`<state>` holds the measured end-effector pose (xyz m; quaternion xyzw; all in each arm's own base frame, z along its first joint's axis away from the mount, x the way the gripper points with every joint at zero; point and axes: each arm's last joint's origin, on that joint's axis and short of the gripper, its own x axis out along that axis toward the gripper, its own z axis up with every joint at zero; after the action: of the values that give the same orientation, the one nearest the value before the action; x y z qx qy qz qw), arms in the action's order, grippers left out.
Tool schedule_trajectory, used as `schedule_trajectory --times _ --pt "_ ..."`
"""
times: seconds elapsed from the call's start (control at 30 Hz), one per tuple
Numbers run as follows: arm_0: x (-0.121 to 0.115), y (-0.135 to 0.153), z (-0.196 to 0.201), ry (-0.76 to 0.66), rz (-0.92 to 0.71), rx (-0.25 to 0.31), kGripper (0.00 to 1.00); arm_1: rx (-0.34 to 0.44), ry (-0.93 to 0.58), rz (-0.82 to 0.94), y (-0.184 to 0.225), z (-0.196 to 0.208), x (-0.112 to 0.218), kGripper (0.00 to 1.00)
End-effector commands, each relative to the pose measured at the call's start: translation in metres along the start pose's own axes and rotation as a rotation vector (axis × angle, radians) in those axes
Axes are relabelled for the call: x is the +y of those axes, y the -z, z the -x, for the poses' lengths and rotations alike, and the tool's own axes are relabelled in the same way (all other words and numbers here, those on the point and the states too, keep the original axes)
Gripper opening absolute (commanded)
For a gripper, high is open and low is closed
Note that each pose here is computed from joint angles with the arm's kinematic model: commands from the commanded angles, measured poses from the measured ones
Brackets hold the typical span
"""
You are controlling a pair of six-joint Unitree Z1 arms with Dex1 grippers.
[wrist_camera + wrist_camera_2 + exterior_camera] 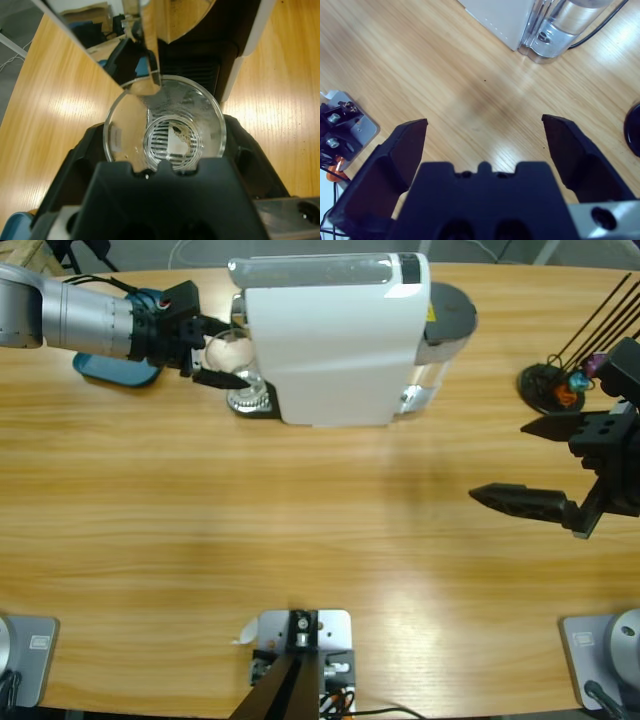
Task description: Pour coffee
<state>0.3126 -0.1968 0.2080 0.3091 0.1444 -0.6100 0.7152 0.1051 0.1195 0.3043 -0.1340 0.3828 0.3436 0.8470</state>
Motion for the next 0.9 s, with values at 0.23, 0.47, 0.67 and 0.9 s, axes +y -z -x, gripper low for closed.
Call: schedule_trajectory --times 0.23,0.47,0.67,0.9 --pt "0.001 0.008 -0.025 0.05 0.052 0.001 0.867 0.042 0.022 -0.021 0.006 -0.012 -0.002 1.0" --pt "0.001 0.007 -0.025 0.051 0.09 -0.001 1.0 0.042 0.022 -0.026 0.007 -0.013 -0.002 1.0" --pt "-0.006 0.002 -0.008 0.036 0.097 -0.008 1.0 0.047 0.018 -0.032 0.008 -0.013 -0.002 1.0" --pt "-0.012 -0.002 0.021 -0.012 0.103 -0.017 1.0 0.049 0.024 -0.048 0.009 -0.013 -0.003 1.0"
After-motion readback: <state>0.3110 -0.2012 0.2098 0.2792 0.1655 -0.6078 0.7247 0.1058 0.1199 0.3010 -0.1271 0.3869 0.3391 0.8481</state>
